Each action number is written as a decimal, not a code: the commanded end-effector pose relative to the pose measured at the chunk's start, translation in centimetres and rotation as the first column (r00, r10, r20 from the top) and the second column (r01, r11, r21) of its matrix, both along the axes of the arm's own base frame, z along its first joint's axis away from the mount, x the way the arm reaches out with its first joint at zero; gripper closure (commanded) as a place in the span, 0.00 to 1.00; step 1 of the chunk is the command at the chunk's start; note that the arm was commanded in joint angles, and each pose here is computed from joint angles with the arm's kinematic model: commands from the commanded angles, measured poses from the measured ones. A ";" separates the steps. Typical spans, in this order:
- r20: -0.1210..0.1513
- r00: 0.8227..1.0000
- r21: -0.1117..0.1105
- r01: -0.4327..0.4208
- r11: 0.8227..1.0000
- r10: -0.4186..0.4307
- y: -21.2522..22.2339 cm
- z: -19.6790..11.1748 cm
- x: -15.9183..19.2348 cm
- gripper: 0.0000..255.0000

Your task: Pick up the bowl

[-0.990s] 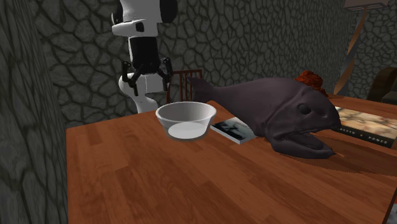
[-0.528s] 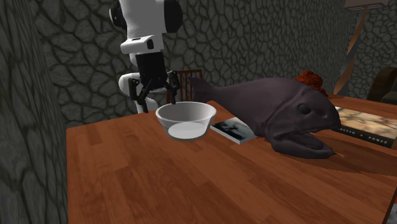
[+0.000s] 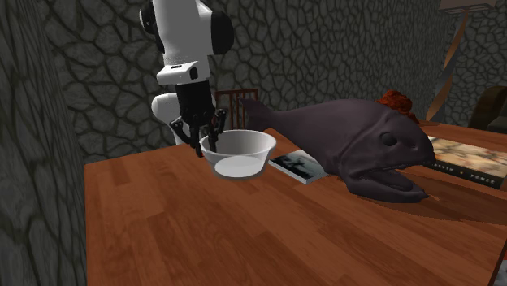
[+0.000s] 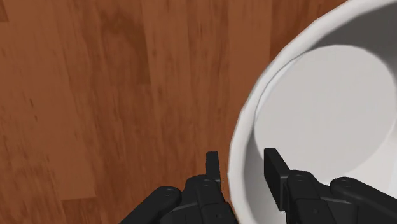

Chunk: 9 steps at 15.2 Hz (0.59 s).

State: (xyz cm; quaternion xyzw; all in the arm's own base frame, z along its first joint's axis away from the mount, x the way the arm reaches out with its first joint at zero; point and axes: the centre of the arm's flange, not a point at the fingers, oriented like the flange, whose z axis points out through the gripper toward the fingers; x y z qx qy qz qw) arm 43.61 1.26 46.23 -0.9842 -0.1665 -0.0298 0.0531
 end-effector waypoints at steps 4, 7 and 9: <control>0.000 1.000 0.000 0.000 1.000 0.000 0.0 0.0 0.0 1.00; 0.000 1.000 0.000 0.000 1.000 0.000 0.0 0.0 0.0 1.00; 0.000 1.000 0.000 0.000 1.000 0.000 0.0 0.5 0.1 1.00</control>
